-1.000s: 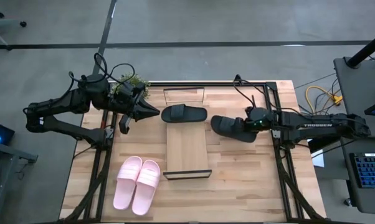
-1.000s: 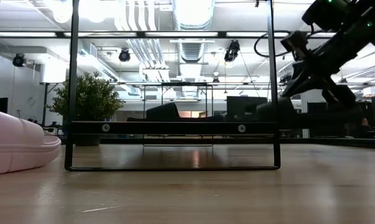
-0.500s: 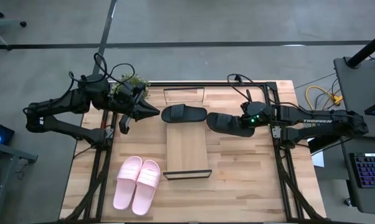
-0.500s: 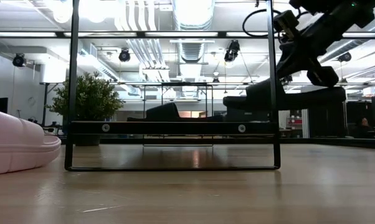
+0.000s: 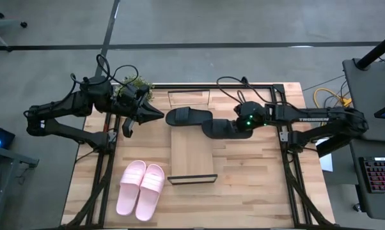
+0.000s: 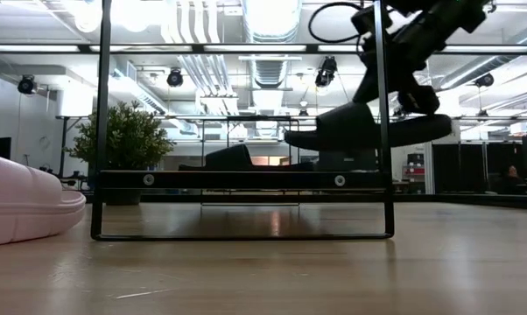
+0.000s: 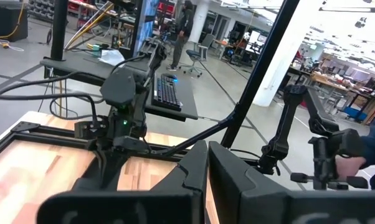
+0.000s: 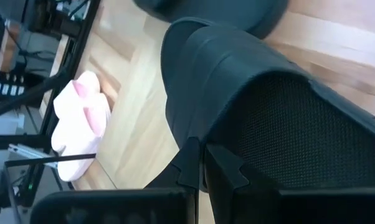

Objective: Pick and place slides into the shelf
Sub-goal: Put the black slide on the shelf

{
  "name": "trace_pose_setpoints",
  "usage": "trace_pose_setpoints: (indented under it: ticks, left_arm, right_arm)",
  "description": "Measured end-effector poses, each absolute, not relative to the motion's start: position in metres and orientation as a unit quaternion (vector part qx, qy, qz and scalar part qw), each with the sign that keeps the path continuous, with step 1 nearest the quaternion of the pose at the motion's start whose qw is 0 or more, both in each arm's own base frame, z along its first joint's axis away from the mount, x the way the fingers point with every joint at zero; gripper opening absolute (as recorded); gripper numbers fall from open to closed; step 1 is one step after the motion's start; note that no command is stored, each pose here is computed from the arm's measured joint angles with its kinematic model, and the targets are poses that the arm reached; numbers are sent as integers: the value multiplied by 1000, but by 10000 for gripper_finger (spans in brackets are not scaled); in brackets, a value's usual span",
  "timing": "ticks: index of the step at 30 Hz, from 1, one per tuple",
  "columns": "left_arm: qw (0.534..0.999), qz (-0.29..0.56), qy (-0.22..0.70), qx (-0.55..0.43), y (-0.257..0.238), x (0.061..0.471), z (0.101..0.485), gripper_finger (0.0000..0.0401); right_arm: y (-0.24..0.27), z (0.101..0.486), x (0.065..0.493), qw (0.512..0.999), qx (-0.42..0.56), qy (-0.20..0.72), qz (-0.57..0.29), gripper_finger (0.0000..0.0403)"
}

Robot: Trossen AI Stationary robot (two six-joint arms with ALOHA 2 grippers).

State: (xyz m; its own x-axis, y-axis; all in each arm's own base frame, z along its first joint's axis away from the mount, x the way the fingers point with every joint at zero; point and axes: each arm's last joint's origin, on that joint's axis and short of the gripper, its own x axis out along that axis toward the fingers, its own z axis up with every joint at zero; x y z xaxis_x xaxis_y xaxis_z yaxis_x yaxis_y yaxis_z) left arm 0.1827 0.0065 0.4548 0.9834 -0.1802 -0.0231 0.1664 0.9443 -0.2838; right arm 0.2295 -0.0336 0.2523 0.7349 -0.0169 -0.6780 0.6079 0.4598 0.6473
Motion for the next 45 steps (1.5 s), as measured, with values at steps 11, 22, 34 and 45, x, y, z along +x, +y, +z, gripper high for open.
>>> trace_pose_setpoints:
  ticks: [11, 22, 34, 45]
  left_arm:
    - [986, -88, 25, -142, 6, 183, 455, 0]
    - [986, -88, 23, -141, 6, 183, 455, 0]
    - [986, -89, 14, -140, 7, 183, 457, 0]
    - [986, -90, 14, -139, 7, 183, 457, 0]
  right_arm:
    - [-29, 252, 278, 810, 446, 342, -168, 8]
    - [-33, 250, 339, 823, 435, 343, -127, 8]
    - [-37, 244, 380, 828, 424, 352, -102, 8]
    - [-39, 230, 391, 827, 430, 347, -104, 8]
